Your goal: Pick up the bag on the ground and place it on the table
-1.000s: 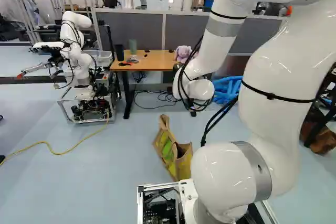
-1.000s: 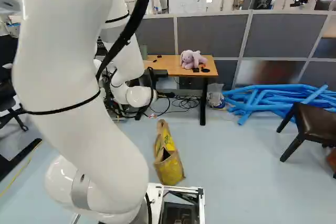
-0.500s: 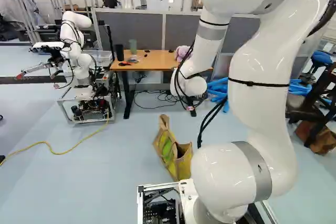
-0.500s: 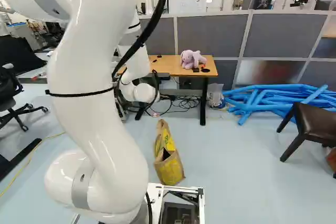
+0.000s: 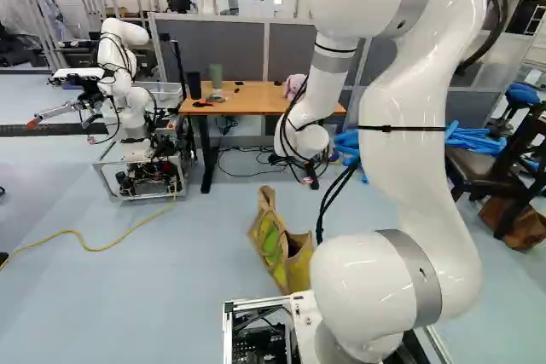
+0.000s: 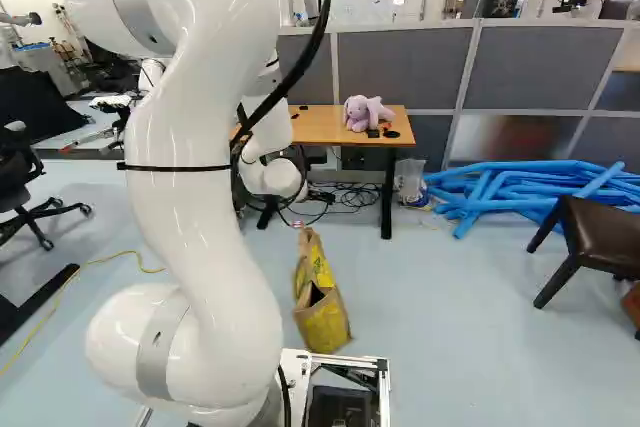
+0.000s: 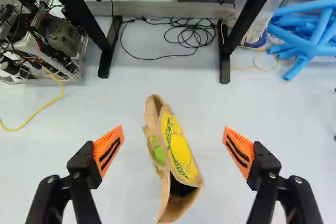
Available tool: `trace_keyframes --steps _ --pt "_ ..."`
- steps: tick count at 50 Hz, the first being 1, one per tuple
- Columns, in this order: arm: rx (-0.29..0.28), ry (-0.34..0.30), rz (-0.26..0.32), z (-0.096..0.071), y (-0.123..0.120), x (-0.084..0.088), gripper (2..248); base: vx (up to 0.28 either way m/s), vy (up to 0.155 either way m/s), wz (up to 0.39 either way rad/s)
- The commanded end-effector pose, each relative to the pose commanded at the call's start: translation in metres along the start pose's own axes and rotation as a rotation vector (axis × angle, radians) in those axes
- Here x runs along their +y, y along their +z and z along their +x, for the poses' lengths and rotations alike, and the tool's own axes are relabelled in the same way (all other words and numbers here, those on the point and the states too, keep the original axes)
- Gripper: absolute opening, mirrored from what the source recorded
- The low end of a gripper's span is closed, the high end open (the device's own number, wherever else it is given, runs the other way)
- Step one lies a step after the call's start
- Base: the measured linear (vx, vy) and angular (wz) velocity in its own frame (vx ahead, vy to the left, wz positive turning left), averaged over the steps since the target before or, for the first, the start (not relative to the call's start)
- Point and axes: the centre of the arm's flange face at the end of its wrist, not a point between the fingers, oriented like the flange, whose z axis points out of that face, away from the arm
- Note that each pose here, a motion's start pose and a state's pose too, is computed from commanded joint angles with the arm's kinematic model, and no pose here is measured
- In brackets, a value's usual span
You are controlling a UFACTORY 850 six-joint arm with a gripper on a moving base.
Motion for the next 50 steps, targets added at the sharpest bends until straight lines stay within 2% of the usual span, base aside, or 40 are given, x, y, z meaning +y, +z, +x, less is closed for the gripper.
trace_keyframes --steps 31,50 --pt "-0.174 0.0 0.0 -0.021 0.044 0.0 247 0.0 0.0 0.0" --pt "-0.248 -0.001 0.0 -0.03 0.073 0.0 247 0.0 0.0 0.0"
